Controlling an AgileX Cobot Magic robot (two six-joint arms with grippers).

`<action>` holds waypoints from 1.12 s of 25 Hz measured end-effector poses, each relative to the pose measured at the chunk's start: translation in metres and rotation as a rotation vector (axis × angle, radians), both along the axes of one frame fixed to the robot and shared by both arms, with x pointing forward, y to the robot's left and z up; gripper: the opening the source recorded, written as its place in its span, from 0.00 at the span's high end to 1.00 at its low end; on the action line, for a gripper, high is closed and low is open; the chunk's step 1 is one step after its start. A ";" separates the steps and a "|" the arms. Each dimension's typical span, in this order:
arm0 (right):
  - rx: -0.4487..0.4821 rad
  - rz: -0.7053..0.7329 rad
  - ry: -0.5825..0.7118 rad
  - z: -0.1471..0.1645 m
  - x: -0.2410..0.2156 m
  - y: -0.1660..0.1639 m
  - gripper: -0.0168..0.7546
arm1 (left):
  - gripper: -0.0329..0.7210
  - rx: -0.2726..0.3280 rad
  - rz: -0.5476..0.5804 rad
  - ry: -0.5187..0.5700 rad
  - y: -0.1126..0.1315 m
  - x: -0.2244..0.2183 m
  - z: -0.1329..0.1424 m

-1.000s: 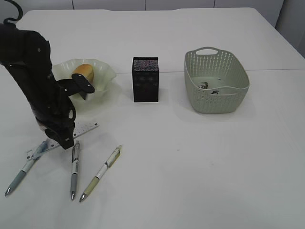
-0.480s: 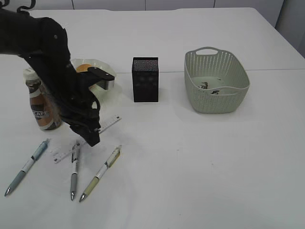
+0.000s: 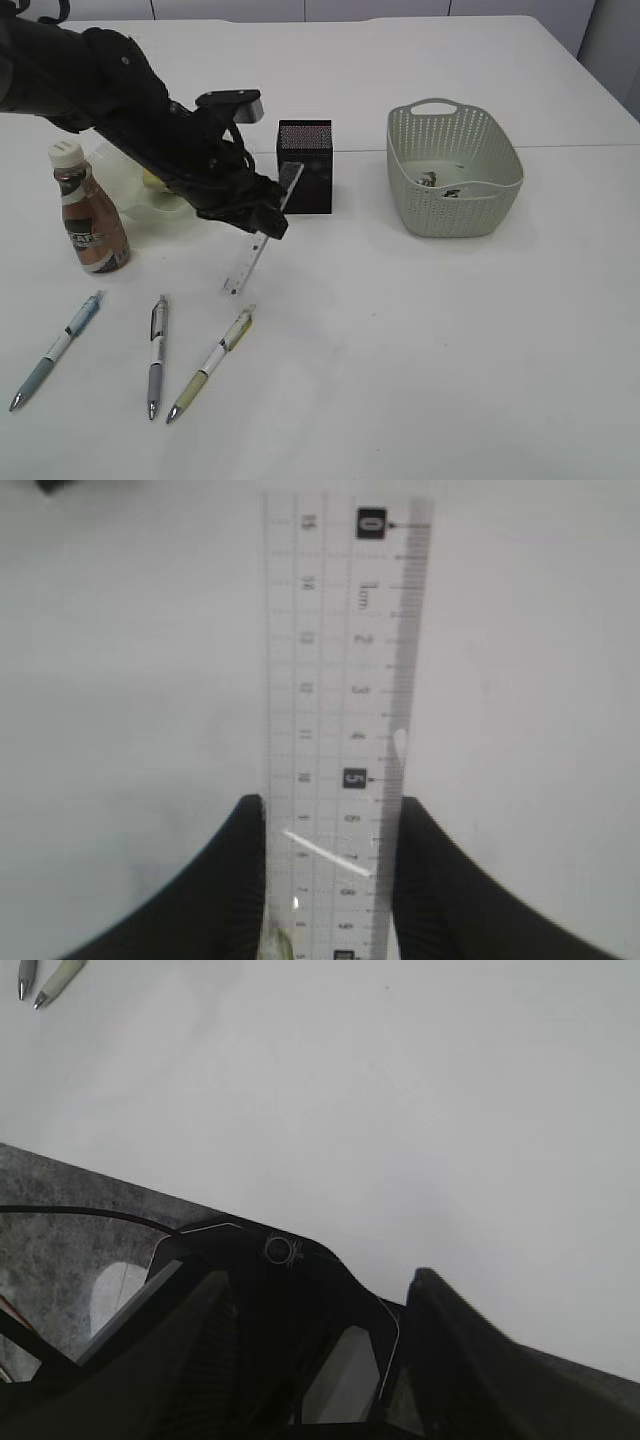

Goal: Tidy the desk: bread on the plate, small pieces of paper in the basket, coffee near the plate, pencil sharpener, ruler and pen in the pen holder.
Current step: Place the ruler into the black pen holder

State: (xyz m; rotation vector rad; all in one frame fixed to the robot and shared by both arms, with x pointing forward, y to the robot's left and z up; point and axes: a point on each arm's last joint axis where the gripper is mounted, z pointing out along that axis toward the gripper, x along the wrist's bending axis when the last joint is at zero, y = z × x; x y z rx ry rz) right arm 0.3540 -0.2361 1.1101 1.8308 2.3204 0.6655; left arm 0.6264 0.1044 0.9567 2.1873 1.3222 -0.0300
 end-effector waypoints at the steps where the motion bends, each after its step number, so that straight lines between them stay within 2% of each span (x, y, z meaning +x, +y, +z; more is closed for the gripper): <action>1: 0.001 -0.001 0.000 0.000 0.000 0.000 0.42 | 0.62 -0.010 0.023 -0.031 0.000 0.003 0.001; 8: 0.001 -0.004 0.001 0.000 0.000 0.000 0.42 | 0.62 -0.045 0.150 -0.236 0.002 0.024 0.009; 16: 0.001 -0.004 0.001 0.000 0.000 0.000 0.42 | 0.62 -0.105 0.263 -0.379 0.003 0.040 0.025; 23: -0.036 -0.010 -0.016 0.000 0.002 -0.003 0.42 | 0.62 -0.184 0.341 -0.613 -0.006 0.059 0.069; 25: -0.051 -0.012 -0.023 0.000 0.002 -0.005 0.42 | 0.62 -0.196 0.370 -0.689 -0.012 0.060 0.073; 28: -0.075 -0.015 -0.034 -0.001 0.003 -0.007 0.42 | 0.62 -0.177 0.368 -0.786 -0.025 0.062 0.066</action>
